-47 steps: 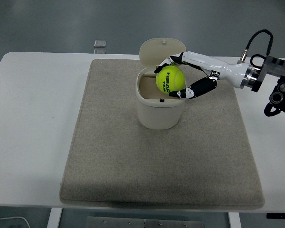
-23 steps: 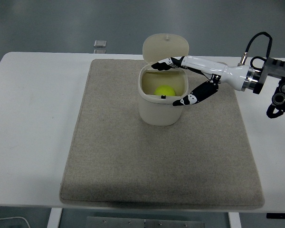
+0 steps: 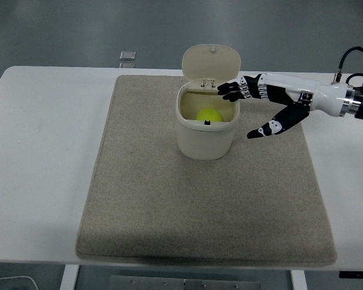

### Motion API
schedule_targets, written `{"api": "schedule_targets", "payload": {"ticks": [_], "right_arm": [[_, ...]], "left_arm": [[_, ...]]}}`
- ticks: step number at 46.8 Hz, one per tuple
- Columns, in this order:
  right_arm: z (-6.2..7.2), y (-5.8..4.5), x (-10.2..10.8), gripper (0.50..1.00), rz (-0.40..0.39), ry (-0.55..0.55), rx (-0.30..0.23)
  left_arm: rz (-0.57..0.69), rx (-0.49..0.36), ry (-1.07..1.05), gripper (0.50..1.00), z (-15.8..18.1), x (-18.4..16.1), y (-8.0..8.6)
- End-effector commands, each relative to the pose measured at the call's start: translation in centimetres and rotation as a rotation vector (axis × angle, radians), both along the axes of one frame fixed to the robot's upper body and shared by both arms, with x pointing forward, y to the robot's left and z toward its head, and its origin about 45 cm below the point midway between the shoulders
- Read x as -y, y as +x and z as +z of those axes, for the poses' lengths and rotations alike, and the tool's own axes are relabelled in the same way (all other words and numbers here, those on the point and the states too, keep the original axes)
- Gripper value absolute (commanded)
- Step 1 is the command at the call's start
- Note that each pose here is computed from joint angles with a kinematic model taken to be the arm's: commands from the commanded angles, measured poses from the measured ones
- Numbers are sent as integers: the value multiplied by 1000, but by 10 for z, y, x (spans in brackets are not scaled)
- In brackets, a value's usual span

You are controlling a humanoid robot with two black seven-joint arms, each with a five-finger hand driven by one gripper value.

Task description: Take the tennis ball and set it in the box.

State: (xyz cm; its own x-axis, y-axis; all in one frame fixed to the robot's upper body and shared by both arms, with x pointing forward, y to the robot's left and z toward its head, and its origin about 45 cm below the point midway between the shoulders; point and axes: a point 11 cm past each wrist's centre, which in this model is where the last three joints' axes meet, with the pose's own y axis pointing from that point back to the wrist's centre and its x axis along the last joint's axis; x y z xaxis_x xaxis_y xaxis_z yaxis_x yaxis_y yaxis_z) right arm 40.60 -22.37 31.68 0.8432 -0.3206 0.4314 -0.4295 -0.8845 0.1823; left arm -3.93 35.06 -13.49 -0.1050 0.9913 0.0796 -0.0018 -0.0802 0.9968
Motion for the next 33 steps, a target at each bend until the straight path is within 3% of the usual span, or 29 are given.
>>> {"api": "schedule_targets", "payload": {"ticks": [1,12,19,27,33], "right_arm": [[-1,5,9,913,-57,20,-57],[-4,24,45,913,-245,175,-187],[-23,25,54,913,-315,190,-266],[-32,34,70,913,-434,344,-379],[-48,38,66,913,-485,393,-447]], "left_arm": [[0,0,0,992,0,0,0],[0,0,0,992,0,0,0],[0,0,0,992,0,0,0],[0,0,0,992,0,0,0],[0,0,0,992,0,0,0]]}}
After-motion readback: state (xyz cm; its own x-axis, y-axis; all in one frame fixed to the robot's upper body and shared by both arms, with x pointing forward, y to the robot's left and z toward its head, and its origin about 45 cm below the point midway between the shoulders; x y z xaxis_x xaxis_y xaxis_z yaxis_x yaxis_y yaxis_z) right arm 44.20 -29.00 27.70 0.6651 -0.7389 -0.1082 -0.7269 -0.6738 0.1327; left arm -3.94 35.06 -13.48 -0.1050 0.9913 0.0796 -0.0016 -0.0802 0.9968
